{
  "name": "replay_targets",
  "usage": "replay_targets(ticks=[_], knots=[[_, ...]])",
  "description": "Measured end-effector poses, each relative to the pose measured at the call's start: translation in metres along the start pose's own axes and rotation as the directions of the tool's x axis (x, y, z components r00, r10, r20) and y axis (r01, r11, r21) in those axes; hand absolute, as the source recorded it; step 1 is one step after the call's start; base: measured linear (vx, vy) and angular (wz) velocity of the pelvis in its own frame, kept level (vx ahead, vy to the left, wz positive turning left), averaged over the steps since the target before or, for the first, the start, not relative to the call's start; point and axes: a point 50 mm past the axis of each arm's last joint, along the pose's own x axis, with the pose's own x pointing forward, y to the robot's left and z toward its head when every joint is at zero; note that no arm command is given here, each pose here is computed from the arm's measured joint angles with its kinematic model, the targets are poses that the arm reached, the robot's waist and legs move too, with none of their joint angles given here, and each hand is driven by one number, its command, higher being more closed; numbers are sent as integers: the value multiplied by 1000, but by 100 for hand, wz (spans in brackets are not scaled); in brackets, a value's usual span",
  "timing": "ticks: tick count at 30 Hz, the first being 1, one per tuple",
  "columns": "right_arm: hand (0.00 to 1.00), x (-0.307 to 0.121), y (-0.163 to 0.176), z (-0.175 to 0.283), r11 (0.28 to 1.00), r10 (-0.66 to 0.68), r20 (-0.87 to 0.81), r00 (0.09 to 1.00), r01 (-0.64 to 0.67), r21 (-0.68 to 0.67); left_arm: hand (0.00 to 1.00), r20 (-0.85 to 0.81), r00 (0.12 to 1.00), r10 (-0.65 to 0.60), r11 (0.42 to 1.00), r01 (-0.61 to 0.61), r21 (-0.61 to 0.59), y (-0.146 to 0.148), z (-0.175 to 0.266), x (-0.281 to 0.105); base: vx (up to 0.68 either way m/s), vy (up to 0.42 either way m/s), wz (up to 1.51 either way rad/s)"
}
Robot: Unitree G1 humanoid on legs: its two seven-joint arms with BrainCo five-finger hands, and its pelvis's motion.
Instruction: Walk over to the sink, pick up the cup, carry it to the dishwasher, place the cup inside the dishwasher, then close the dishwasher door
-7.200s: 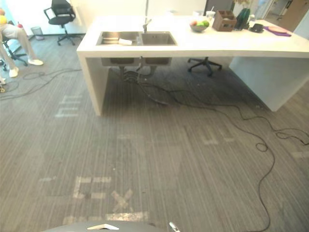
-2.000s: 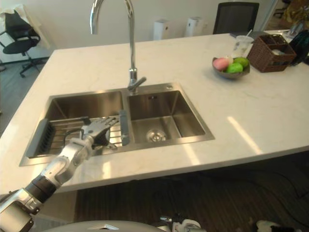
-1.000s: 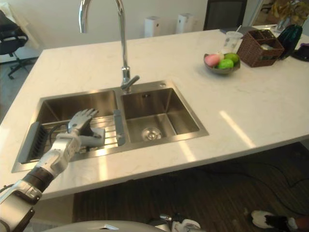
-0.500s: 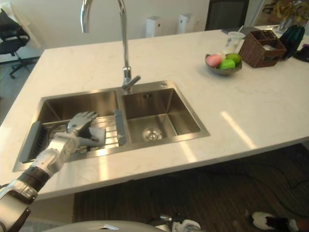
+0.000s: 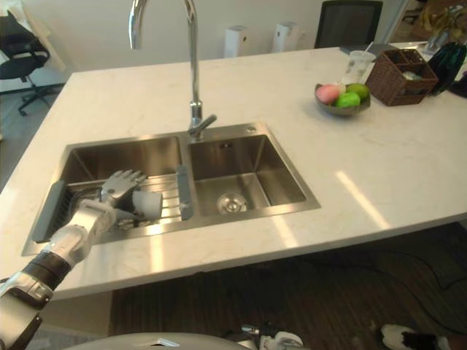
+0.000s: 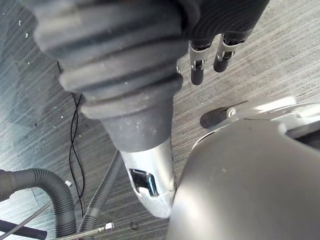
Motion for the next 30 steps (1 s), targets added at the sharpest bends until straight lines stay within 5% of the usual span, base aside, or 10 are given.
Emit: replay_targets(ticks=[20,30], knots=[[0,0,4,0,1000,9,-2,1000,-9,0,0,-25,995,-94,994,96,45,-28,-3,-6,0,0,0],[0,0,2,-1,1000,5,-6,1000,-5,2,0,-38,991,-131,991,130,-27,-37,0,-5,-1,0,-3]])
